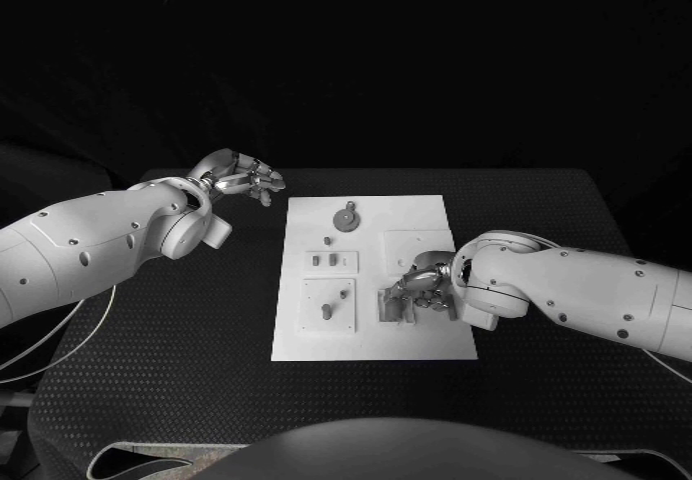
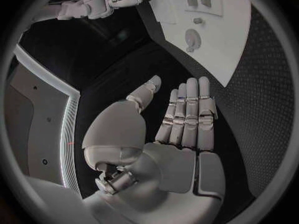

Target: Assemble the parts on the task board

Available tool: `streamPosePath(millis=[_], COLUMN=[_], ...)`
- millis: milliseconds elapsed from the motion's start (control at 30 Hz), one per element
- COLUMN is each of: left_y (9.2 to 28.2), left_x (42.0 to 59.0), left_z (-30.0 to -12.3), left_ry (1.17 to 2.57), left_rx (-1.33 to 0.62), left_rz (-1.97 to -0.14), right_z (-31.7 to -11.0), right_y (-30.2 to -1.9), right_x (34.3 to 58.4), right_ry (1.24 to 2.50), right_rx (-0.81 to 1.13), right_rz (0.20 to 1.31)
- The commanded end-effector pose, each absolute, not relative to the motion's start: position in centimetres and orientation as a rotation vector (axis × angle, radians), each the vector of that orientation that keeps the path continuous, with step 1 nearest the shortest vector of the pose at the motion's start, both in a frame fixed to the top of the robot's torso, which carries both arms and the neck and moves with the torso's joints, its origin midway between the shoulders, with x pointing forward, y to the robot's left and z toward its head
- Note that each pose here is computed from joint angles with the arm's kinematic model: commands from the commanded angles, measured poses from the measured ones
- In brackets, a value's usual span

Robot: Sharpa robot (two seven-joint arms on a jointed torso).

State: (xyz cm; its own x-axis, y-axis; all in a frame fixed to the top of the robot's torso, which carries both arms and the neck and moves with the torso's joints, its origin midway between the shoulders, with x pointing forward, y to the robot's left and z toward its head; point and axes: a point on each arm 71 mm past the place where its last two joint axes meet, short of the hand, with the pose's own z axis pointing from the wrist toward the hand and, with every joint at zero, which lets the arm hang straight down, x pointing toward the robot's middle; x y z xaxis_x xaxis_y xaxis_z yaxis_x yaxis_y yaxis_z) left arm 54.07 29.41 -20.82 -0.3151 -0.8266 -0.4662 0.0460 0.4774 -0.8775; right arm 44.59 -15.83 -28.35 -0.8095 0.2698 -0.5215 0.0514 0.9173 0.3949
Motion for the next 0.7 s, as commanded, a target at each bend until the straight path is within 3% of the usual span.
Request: streamPosePath(millis=[33,700], left_y=[29.19,29.22], left_x=[54.09,54.10], left_z=[-20.74,-20.77], left_ry=[1.663,1.666], left_rx=[-0.679,-0.681], left_rz=[-1.041,-1.040], right_z=[-28.42,-28.32], right_y=[-15.81,-15.92], right_x=[44.54,44.49], right_ry=[2.476,2.456], right_rx=[0.215,0.211], right_rz=[0.489,0.494])
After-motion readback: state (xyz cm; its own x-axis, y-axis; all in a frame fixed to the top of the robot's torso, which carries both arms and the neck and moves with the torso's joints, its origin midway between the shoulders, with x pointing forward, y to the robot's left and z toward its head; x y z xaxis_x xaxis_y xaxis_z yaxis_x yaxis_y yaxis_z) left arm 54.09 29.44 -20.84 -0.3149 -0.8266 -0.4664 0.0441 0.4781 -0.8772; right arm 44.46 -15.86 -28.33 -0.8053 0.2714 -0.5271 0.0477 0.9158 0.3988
